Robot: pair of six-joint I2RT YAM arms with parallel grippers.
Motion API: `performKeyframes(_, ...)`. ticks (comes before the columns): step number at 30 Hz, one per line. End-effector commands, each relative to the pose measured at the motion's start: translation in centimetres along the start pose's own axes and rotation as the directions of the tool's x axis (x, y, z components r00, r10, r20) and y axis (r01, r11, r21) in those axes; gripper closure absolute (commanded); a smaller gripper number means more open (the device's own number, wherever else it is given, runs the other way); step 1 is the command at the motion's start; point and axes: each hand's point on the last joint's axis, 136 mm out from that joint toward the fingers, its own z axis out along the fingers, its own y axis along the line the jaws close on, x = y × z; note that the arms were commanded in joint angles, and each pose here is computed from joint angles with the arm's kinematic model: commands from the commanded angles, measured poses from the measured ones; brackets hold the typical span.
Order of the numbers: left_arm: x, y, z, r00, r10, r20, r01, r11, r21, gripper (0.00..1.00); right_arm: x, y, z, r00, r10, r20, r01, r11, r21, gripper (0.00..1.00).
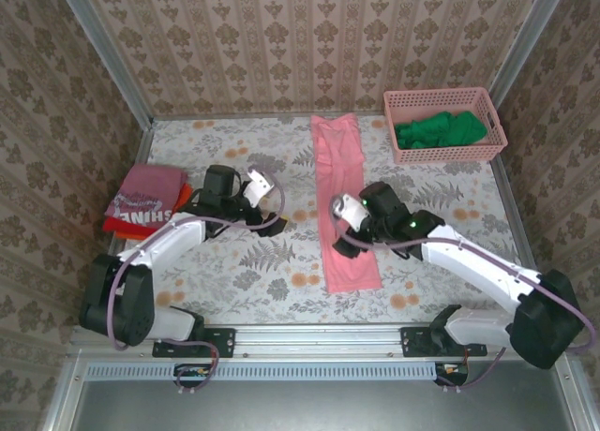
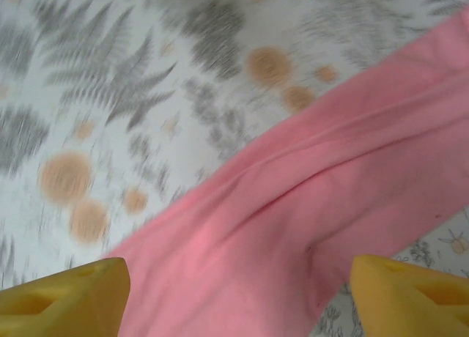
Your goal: Fold and stack the t-shirts
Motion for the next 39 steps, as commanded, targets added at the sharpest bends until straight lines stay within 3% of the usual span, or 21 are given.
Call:
performKeyframes(1, 0.3, -2.9, -1.5, 0.997, 0.083, 0.003, -0.083, 0.99, 0.114, 0.0, 4.7, 3.7, -0.1, 0.935, -0.33, -0.129, 0.309, 0.938, -0.157, 0.22)
performKeyframes(10, 1.6, -4.6, -2.1, 0.993, 0.1, 0.058, -0.106, 0.988, 0.116, 0.0, 8.4, 8.7, 2.9, 0.844, -0.496, -0.204, 0.416, 0.846, -0.334, 0.32)
performKeyframes(16, 2.0, -4.9, -2.3, 0.993, 0.109, 0.048, -0.114, 0.987, 0.117, 0.0, 10.9, 8.7, 4.8, 0.79, -0.547, -0.277, 0.434, 0.818, -0.378, 0.46)
performKeyframes(24, 2.2, -4.9, -2.5, 0.99, 0.135, 0.049, -0.14, 0.986, 0.096, 0.0, 13.6, 7.2, 6.9, 0.711, -0.589, -0.385, 0.471, 0.805, -0.361, 0.48)
performKeyframes(28, 2.3, -4.7, -2.5, 0.99, 0.138, 0.044, -0.141, 0.986, 0.086, 0.0, 14.2, 7.4, 6.7, 0.693, -0.601, -0.398, 0.47, 0.796, -0.383, 0.7)
performKeyframes(32, 2.4, -4.7, -2.5, 0.988, 0.145, 0.045, -0.148, 0.986, 0.083, 0.0, 13.9, 7.6, 5.9, 0.693, -0.604, -0.394, 0.466, 0.792, -0.395, 1.0)
performKeyframes(39, 2.1, -4.1, -2.5, 0.982, 0.175, 0.07, -0.177, 0.984, 0.028, 0.0, 8.3, 7.5, 3.3, 0.794, -0.547, -0.265, 0.452, 0.823, -0.344, 1.0)
